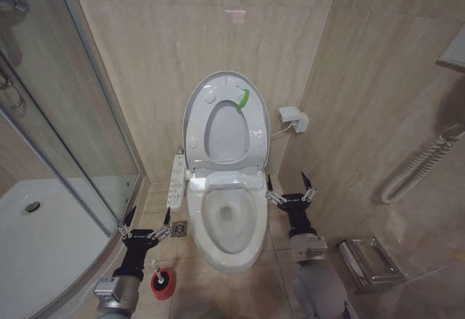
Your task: Open the toilet lid, clean the toilet bowl with a toilet brush, close the toilet lid, and flush.
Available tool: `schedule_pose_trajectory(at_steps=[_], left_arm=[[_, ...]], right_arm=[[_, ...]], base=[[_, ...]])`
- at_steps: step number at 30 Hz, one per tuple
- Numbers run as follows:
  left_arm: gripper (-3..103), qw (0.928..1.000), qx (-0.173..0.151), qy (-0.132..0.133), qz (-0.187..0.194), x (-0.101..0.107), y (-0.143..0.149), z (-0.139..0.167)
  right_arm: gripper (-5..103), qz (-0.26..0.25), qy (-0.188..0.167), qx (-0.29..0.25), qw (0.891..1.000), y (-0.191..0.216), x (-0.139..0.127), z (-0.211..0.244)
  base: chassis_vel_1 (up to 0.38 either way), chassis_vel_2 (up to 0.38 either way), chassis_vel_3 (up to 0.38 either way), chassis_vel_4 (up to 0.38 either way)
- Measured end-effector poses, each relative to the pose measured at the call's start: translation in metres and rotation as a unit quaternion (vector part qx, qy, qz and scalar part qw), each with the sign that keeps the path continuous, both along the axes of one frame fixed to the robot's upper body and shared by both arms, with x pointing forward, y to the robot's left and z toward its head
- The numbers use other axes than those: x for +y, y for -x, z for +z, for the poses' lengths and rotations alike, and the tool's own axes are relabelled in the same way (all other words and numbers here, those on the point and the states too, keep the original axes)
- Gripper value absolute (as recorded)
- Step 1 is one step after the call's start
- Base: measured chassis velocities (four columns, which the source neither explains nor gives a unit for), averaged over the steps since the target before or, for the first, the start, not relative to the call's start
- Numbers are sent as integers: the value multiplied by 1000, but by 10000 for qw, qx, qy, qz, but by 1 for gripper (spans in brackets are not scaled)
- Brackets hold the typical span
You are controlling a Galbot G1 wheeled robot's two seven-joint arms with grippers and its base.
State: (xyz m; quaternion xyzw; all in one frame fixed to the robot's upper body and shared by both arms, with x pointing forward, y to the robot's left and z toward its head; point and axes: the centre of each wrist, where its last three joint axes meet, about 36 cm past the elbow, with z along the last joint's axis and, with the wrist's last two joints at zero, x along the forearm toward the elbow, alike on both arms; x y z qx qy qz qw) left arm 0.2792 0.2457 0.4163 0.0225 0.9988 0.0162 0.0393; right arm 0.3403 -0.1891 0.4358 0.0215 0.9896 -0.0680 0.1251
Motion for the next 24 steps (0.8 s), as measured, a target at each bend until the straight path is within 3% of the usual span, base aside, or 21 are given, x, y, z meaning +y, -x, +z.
schedule_pose_trajectory(at_steps=[24], left_arm=[[100, 10000, 0, 0, 0, 0, 0, 0]], right_arm=[[100, 0, 0, 0, 10000, 0, 0, 0]], base=[[0, 0, 0, 0]])
